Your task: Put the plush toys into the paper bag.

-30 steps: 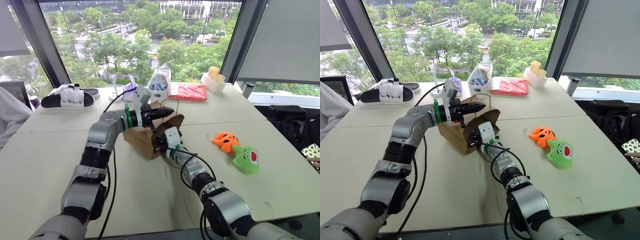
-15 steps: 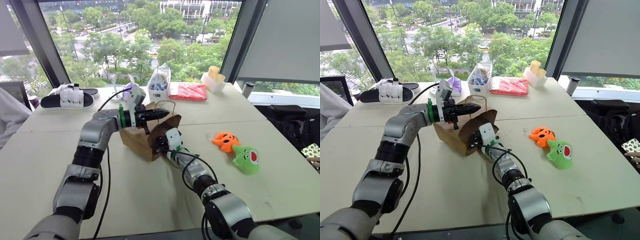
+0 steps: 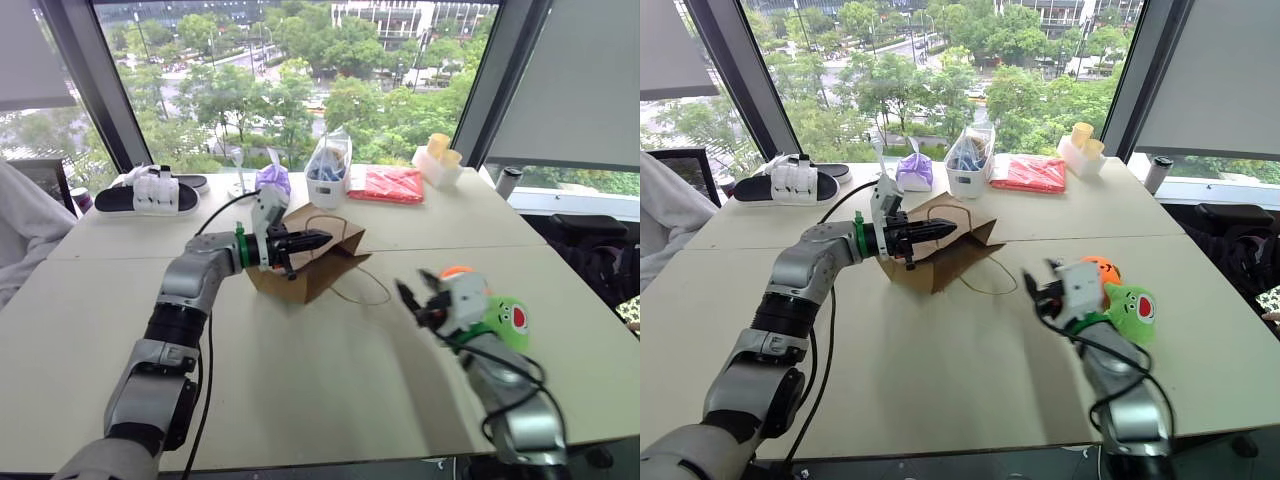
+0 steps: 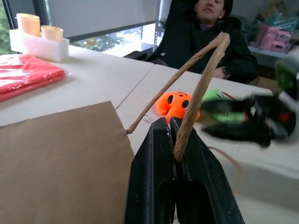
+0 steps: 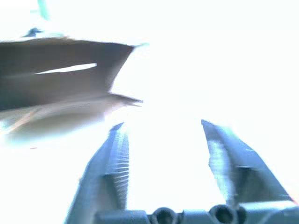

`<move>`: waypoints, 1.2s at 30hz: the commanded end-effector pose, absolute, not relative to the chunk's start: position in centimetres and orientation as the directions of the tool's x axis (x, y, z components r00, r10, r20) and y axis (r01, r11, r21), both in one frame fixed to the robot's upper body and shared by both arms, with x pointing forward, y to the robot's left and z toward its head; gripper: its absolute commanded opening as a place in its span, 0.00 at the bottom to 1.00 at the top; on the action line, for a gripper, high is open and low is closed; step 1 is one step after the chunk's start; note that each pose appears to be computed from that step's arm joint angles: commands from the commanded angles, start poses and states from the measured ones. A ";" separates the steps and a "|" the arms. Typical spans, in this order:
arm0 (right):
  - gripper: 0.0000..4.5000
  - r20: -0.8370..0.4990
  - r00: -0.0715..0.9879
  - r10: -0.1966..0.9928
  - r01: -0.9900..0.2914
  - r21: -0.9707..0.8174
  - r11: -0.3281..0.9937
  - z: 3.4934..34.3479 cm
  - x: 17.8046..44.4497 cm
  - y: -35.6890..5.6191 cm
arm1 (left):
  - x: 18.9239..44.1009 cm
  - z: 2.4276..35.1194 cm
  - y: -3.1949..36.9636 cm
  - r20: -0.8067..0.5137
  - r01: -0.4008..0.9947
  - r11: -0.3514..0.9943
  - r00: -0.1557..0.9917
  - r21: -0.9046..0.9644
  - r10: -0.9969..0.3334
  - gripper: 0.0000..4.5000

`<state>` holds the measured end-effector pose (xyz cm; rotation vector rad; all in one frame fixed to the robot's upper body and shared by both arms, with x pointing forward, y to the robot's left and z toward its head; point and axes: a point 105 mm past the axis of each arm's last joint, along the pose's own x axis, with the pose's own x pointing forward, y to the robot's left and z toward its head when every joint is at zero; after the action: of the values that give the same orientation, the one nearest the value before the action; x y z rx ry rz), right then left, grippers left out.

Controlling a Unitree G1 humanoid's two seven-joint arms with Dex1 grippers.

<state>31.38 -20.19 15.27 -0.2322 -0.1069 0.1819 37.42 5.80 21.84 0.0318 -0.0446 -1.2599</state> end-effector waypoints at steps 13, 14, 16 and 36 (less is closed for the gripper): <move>0.99 -0.179 0.967 -0.184 0.093 -0.425 0.901 12.0 28.7 -30.6 | 36.6 23.6 4.0 0.046 0.962 0.241 0.237 0.126 -0.970 0.00; 0.99 -0.195 0.964 -0.183 0.098 -0.378 0.921 11.6 29.0 -30.5 | 36.6 23.6 3.9 0.045 0.963 0.239 0.235 0.127 -0.971 0.00; 0.99 -0.242 0.954 -0.178 0.104 -0.289 0.952 10.8 29.7 -30.4 | 36.5 23.6 3.8 0.044 0.963 0.237 0.233 0.128 -0.971 0.00; 0.01 0.017 0.999 0.031 -0.024 -0.314 0.949 19.2 29.9 -27.5 | 36.8 23.9 4.1 0.050 0.958 0.250 0.245 0.137 -0.968 0.00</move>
<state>30.11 -28.98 15.69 -0.2827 0.1189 -0.0527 36.94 4.28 22.33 0.0563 -0.0758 -1.3031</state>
